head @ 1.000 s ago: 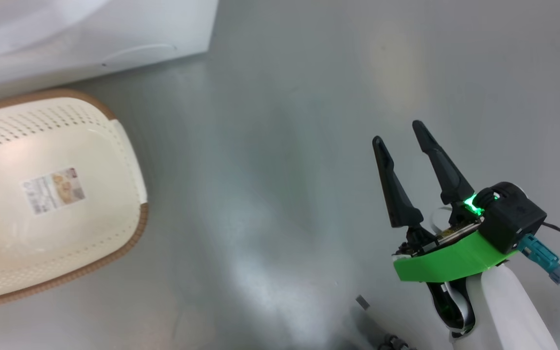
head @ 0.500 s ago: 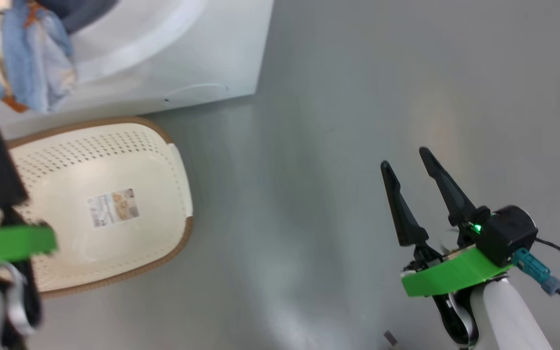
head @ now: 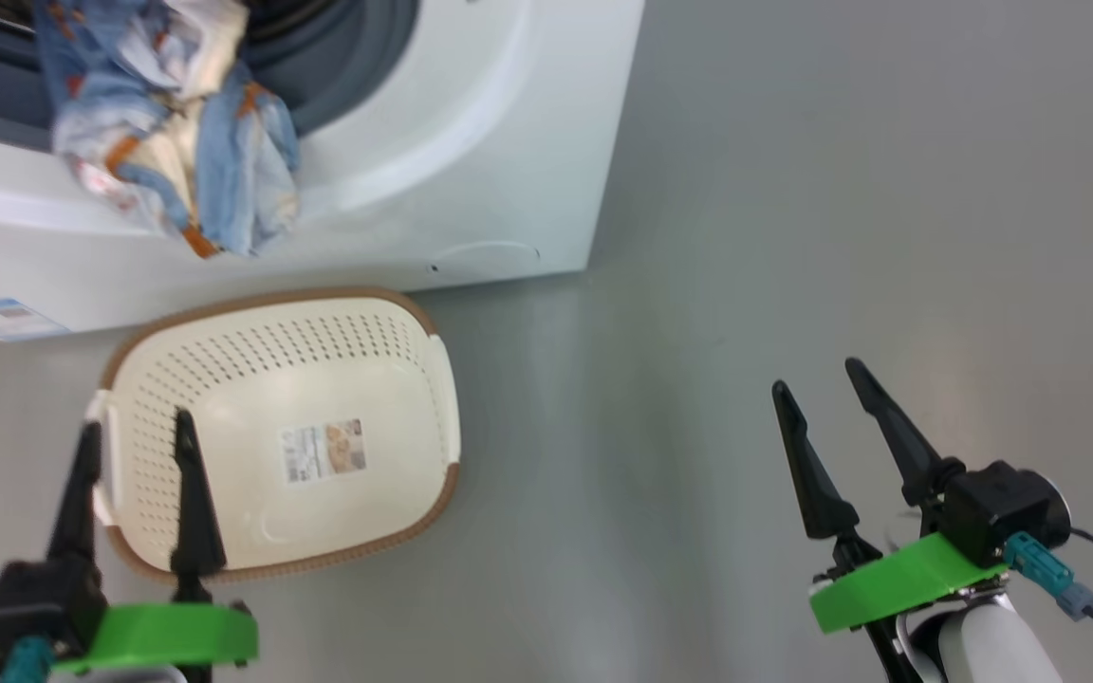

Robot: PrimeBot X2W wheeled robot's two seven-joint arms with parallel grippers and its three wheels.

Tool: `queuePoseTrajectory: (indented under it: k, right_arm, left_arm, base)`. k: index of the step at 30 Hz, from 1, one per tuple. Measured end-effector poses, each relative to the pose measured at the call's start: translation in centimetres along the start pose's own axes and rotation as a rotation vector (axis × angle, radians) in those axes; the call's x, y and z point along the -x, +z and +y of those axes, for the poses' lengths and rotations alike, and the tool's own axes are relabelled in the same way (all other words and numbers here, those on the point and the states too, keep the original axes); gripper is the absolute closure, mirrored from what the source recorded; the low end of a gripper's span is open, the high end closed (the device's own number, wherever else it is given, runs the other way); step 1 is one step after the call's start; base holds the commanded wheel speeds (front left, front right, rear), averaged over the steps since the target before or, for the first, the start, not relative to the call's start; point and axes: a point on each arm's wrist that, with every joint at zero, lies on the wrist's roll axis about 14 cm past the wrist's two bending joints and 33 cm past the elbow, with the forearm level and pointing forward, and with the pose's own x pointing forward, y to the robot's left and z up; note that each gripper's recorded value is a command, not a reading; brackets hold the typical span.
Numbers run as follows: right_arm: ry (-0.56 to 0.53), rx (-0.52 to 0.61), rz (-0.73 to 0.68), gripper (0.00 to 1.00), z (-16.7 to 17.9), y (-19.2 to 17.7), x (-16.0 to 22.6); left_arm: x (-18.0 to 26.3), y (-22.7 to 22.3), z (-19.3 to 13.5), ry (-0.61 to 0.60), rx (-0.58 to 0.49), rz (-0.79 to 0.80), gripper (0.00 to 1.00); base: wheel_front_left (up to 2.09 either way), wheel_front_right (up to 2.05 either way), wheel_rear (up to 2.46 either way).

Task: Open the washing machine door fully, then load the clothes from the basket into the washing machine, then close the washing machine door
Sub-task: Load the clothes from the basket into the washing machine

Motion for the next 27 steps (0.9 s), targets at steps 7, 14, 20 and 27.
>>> queuePoseTrajectory:
  k: [7,14,20,27]
  right_arm:
    - [0.028,0.0,-0.008,0.0,1.3,1.2,1.4]
    - [0.069,0.0,-0.039,0.0,2.8,2.8,2.0]
    - [0.087,-0.001,-0.046,0.0,3.5,3.3,2.3]
    - [0.088,-0.002,-0.047,0.0,3.5,3.4,2.2]
  left_arm:
    - [3.7,0.5,0.2,0.015,-0.003,0.013,0.0]
    - [5.3,1.9,0.5,0.032,-0.001,-0.017,0.0]
    - [6.0,2.3,0.9,0.046,0.0,-0.028,0.0]
    - [6.3,1.7,0.9,0.047,0.0,-0.008,0.0]
  base:
    - [0.0,0.0,0.0]
    - [0.0,0.0,0.0]
    - [0.0,0.0,0.0]
    - [0.0,0.0,0.0]
